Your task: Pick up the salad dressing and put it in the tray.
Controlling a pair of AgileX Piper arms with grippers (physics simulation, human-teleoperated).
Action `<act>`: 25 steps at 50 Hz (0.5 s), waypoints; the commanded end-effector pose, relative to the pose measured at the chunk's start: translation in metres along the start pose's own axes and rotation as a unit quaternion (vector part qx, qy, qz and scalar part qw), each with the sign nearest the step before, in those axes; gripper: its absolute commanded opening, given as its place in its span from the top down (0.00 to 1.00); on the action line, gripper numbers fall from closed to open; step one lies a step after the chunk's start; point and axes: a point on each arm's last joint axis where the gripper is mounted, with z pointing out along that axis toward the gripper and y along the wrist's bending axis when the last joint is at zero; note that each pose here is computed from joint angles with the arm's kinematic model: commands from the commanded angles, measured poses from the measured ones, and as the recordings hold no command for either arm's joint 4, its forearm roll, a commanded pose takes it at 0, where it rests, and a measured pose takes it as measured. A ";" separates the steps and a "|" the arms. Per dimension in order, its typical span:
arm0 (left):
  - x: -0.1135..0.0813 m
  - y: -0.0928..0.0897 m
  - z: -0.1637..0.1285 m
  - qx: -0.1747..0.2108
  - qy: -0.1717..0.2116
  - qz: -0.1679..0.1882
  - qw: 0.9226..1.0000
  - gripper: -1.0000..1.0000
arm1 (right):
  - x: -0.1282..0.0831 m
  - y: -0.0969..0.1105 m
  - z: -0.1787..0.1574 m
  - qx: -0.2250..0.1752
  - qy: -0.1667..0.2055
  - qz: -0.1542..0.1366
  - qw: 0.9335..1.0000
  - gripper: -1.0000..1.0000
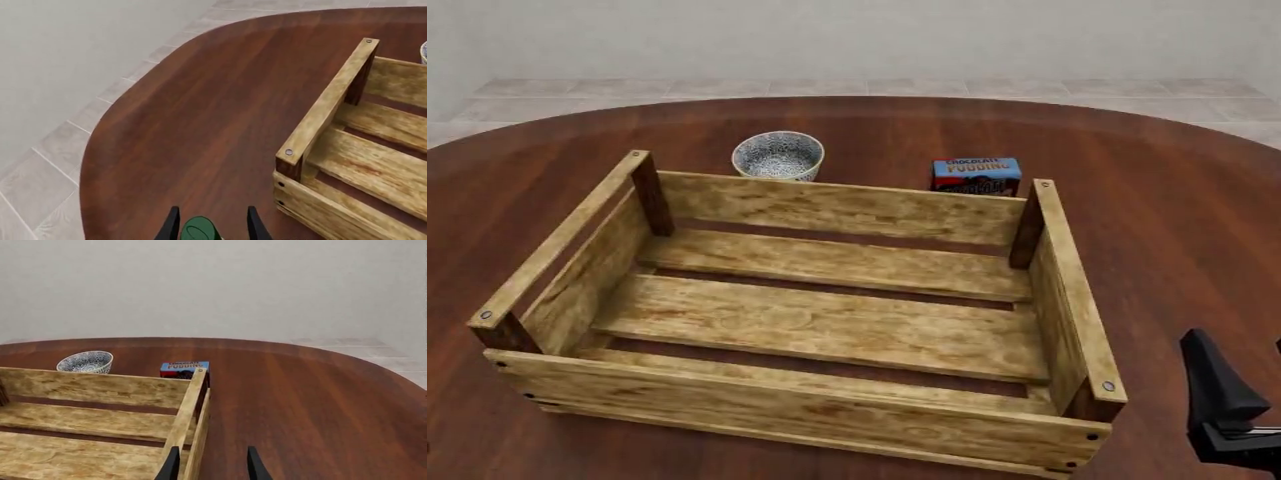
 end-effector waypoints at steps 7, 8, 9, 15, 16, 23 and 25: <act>0.011 -0.002 0.008 -0.005 0.011 -0.010 1.000 0.00 | 0.000 0.000 0.001 0.001 0.000 0.001 1.000 0.00; 0.012 -0.002 0.008 -0.006 0.012 -0.007 1.000 0.00 | 0.000 0.000 0.001 0.001 0.000 0.001 1.000 0.00; 0.012 -0.002 0.009 -0.006 0.013 -0.006 1.000 0.00 | 0.000 0.000 0.001 0.001 0.000 0.001 1.000 0.00; 0.013 -0.001 0.011 -0.012 0.015 -0.005 1.000 0.00 | 0.000 0.000 0.001 0.001 0.000 0.001 1.000 0.00; 0.013 -0.001 0.011 -0.012 0.015 -0.005 1.000 0.00 | 0.000 0.000 0.001 0.001 0.000 0.001 1.000 0.00; 0.015 0.000 0.014 -0.020 0.018 -0.004 1.000 0.00 | -0.001 0.000 0.000 0.004 0.001 0.002 1.000 0.00; 0.016 0.000 0.015 -0.024 0.020 -0.003 1.000 0.00 | -0.001 0.000 0.000 0.004 0.001 0.002 1.000 0.00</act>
